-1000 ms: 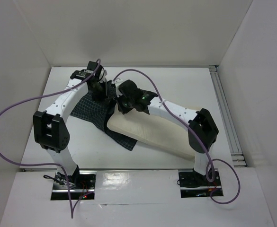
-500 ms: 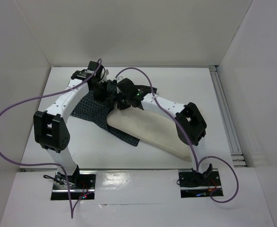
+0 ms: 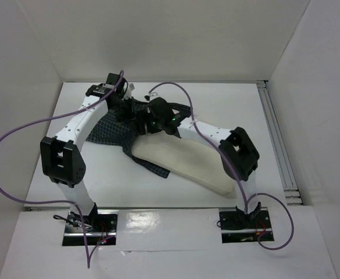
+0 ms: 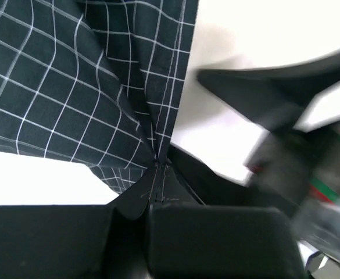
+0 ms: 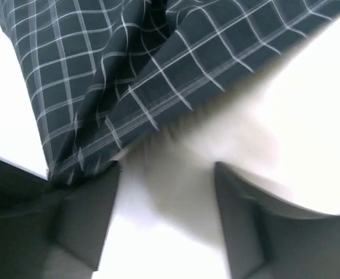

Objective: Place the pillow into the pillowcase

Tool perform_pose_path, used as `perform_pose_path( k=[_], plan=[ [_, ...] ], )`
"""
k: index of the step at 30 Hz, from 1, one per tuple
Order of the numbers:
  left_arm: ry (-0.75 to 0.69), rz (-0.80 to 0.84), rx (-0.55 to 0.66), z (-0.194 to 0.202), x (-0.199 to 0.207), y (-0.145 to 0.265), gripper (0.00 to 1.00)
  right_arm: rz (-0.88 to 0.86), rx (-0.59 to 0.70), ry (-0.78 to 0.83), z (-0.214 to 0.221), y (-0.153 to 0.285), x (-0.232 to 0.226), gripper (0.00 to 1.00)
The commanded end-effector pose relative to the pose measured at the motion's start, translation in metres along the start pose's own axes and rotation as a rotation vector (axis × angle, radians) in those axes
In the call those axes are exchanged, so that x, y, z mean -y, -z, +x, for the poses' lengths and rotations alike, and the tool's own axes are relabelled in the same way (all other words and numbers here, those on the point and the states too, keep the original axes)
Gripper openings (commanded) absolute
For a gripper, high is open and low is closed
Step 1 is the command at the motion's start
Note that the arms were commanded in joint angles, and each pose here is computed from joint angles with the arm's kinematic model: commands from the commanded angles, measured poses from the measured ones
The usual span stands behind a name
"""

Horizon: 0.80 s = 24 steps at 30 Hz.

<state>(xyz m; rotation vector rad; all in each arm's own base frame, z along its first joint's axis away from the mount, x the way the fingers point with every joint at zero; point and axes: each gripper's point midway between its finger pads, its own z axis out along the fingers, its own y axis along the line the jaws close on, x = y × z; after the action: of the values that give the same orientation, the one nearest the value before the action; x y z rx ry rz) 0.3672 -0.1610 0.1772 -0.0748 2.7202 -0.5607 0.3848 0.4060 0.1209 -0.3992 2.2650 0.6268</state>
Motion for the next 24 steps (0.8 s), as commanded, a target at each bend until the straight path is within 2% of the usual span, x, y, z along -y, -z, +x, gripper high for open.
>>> perform_pose_path(
  k=[1,2,5,8,11,13,18,20,22,23,24],
  plan=[
    [0.012,0.052,-0.01,-0.002,0.013,0.002,0.0,-0.017,0.167,-0.015,-0.056,0.058,0.001,0.8],
    [0.01,0.055,-0.002,-0.004,0.013,0.001,0.0,-0.007,0.204,-0.026,-0.07,0.08,0.006,0.82],
    [0.005,0.054,-0.017,-0.003,0.015,-0.005,0.0,0.132,0.189,-0.074,-0.069,0.109,0.062,0.84],
    [-0.005,0.06,-0.013,-0.006,0.02,-0.006,0.0,0.282,0.081,-0.11,-0.04,0.117,0.131,0.84],
    [-0.025,0.07,-0.015,-0.005,0.03,-0.008,0.0,0.361,-0.02,-0.129,-0.018,0.114,0.177,0.94],
    [-0.016,0.062,-0.012,-0.008,0.029,-0.01,0.0,0.348,-0.063,-0.105,-0.011,0.11,0.186,0.98],
    [-0.012,0.055,-0.035,-0.008,0.038,-0.025,0.0,0.206,-0.131,-0.073,0.007,0.07,0.179,1.0],
    [-0.003,0.045,-0.03,-0.015,0.038,-0.032,0.0,0.146,-0.146,-0.088,0.013,0.06,0.171,0.92],
    [-0.012,0.04,-0.026,-0.019,0.041,-0.037,0.0,0.115,-0.151,-0.1,0.017,0.055,0.167,0.78],
    [-0.011,0.039,-0.027,-0.02,0.041,-0.039,0.0,0.101,-0.147,-0.11,0.018,0.053,0.165,0.51],
    [-0.011,0.031,-0.024,-0.023,0.04,-0.043,0.0,0.089,-0.129,-0.099,0.013,0.054,0.159,0.35]
  ],
)
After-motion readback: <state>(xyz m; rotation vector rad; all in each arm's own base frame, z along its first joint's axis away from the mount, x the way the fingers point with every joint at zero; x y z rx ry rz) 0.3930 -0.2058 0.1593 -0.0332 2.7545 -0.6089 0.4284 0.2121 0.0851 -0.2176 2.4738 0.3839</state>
